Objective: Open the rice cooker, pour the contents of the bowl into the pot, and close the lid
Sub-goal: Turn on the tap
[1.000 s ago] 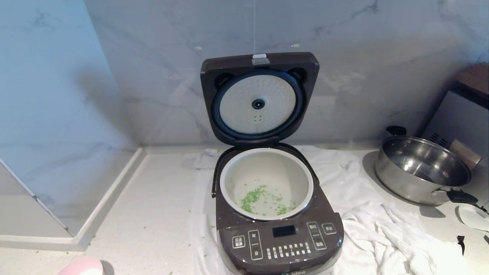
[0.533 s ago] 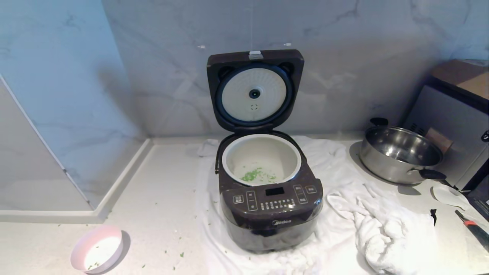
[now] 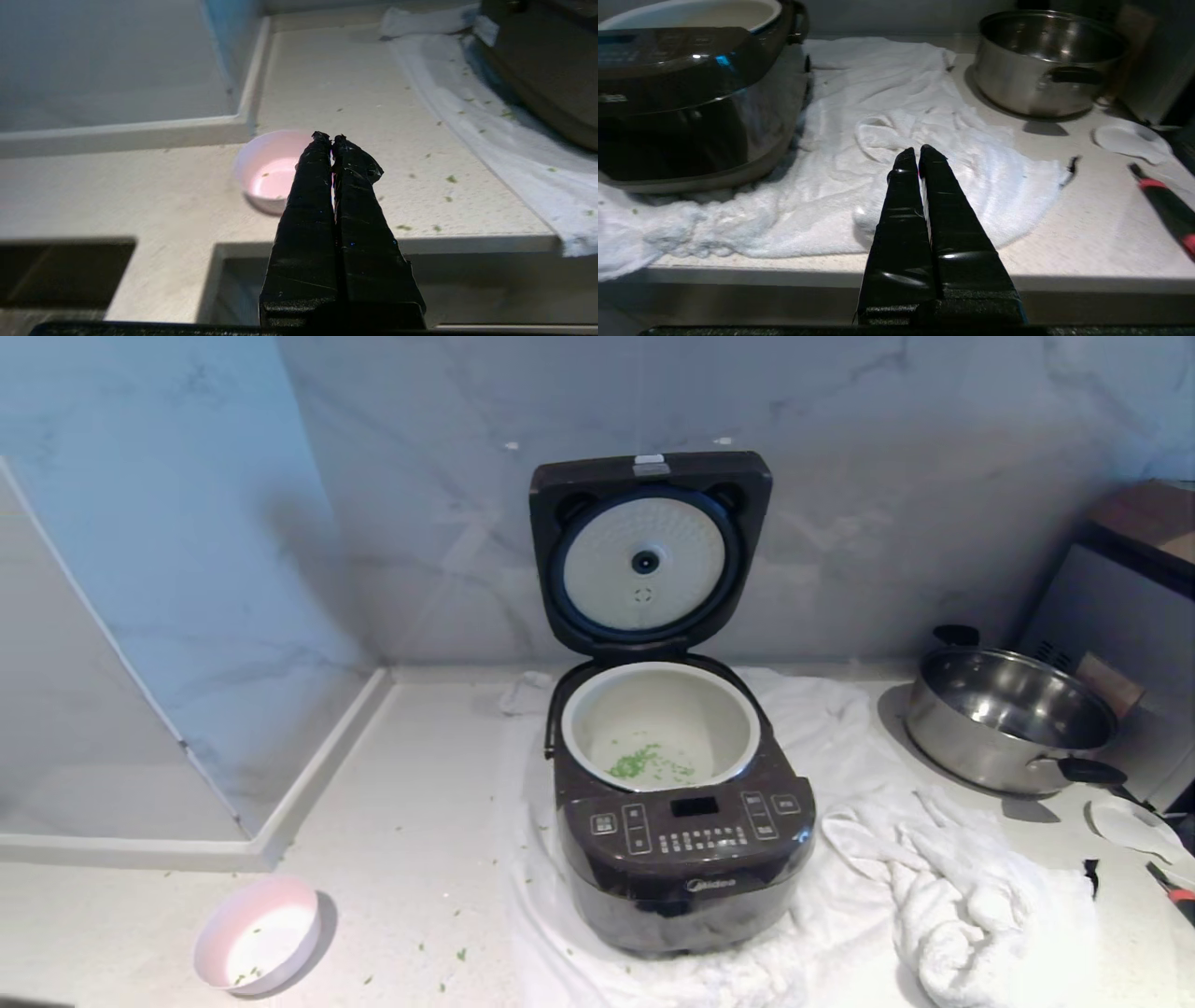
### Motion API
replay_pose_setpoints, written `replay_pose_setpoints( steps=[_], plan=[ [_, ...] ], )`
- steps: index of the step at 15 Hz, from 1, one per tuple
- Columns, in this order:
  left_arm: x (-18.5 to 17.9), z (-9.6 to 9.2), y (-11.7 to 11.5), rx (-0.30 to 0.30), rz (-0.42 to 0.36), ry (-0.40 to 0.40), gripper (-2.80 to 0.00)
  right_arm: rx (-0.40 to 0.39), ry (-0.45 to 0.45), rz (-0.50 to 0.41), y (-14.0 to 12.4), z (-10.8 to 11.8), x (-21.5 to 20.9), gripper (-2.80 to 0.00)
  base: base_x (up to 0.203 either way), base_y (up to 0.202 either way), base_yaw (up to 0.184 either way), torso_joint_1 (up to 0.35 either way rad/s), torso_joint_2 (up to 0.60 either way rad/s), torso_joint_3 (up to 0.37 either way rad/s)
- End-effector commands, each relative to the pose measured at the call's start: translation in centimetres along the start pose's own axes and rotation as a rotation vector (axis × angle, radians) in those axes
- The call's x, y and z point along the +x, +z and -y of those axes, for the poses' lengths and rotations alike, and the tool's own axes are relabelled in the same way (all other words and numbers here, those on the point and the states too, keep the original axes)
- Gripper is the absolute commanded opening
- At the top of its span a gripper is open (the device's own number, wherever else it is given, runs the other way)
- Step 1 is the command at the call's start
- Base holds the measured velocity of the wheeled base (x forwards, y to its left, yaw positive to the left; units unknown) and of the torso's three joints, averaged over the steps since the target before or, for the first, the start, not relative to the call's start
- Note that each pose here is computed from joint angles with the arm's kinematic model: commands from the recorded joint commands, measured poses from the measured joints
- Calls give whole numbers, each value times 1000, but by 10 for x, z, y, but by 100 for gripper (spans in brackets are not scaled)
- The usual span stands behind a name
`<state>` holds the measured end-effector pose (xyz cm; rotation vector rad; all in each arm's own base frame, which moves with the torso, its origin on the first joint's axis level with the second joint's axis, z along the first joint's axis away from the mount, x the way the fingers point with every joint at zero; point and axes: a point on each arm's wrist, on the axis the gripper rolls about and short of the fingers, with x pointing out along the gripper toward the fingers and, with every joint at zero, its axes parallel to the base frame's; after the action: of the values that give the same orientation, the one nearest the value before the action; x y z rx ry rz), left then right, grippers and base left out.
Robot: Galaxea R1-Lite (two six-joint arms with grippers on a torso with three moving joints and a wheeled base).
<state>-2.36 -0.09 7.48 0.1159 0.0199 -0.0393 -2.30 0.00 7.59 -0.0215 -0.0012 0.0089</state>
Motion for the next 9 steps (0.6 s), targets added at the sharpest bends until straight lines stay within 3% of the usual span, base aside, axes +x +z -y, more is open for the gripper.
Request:
replay_pose_setpoints(
  steps=[1, 9],
  plan=[
    [0, 0, 0, 2, -4, 0, -280, 0, -1, -3, 0, 0, 0, -280, 5, -5, 166, 2, 0, 2],
    [0, 0, 0, 6, -5, 5, -280, 9, -1, -3, 0, 0, 0, -280, 0, -7, 179, 3, 3, 2]
  ],
)
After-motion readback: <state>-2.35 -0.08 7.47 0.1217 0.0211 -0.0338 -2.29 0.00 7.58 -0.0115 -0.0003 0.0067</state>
